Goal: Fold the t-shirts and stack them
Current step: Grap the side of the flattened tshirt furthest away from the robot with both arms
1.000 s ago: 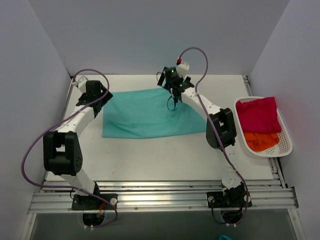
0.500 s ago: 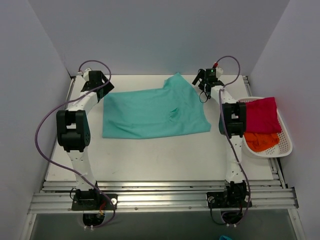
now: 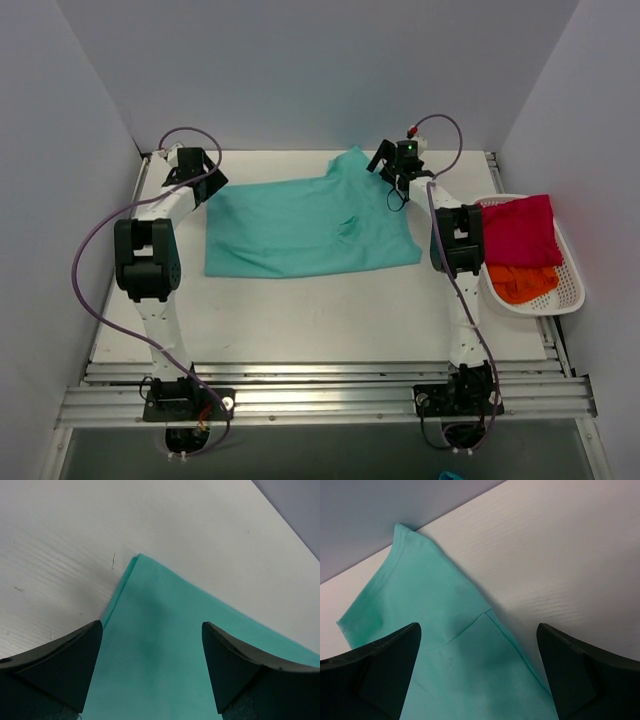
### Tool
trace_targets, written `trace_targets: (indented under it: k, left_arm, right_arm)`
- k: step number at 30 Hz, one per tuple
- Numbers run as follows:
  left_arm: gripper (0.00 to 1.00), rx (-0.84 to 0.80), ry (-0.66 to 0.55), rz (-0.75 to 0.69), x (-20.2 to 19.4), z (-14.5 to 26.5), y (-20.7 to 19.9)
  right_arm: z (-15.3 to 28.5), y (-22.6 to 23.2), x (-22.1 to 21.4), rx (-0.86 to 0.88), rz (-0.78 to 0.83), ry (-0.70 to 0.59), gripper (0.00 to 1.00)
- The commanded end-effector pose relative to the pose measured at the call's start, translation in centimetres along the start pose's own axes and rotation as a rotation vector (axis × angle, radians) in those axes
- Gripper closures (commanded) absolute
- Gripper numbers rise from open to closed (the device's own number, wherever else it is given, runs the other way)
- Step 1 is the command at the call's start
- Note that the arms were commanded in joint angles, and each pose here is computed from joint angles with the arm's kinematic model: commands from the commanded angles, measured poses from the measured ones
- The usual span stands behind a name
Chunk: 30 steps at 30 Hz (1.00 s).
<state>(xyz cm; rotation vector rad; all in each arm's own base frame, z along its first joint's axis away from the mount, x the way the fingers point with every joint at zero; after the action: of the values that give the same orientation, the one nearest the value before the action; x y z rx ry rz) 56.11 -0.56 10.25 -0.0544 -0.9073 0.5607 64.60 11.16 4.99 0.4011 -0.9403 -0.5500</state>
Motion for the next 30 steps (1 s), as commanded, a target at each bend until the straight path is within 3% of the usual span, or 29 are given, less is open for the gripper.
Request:
trace_targets:
  k: [1,6,14,21,30]
  left_arm:
    - [0.11,-0.006,0.005,0.019,-0.2,-0.5,0.5]
    - [0.14,-0.01,0.041,0.037,-1.8,-1.6,0.7]
    - [0.15,-0.023,0.064,0.046,-1.9,-3.5,0.0]
    - [0.15,-0.032,0.068,0.051,-1.7,-4.3,-0.5]
    - [0.15,-0.028,0.071,0.051,-1.8,-4.4,-0.4]
  right_arm:
    - [0.9,-0.2,0.0,0.006,-0.02,0.015,0.04]
    - [0.2,-1.2,-1.1,-0.001,-0.004,0.04,0.16]
    - [-2.1,-0.6,-1.4,0.057,-0.021,0.053,0.16]
    - [-3.7,2.9,-1.6,0.213,-0.046,0.054,0.17]
    - [-5.1,5.2,-4.3,0.32,-0.051,0.089,0.22]
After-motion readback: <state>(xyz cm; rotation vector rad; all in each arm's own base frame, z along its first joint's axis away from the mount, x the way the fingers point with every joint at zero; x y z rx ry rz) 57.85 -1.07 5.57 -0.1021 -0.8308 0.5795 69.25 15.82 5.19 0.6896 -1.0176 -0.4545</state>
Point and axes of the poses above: each gripper's point midway between its finger pads, its own z axis back along the fingers, its own y axis along the line the jaws close on, x = y × z, the point moved 2 cm from there along z, back along the fingers, and after that the axes turned 8 degrees about -z, right-handed, at the moved point
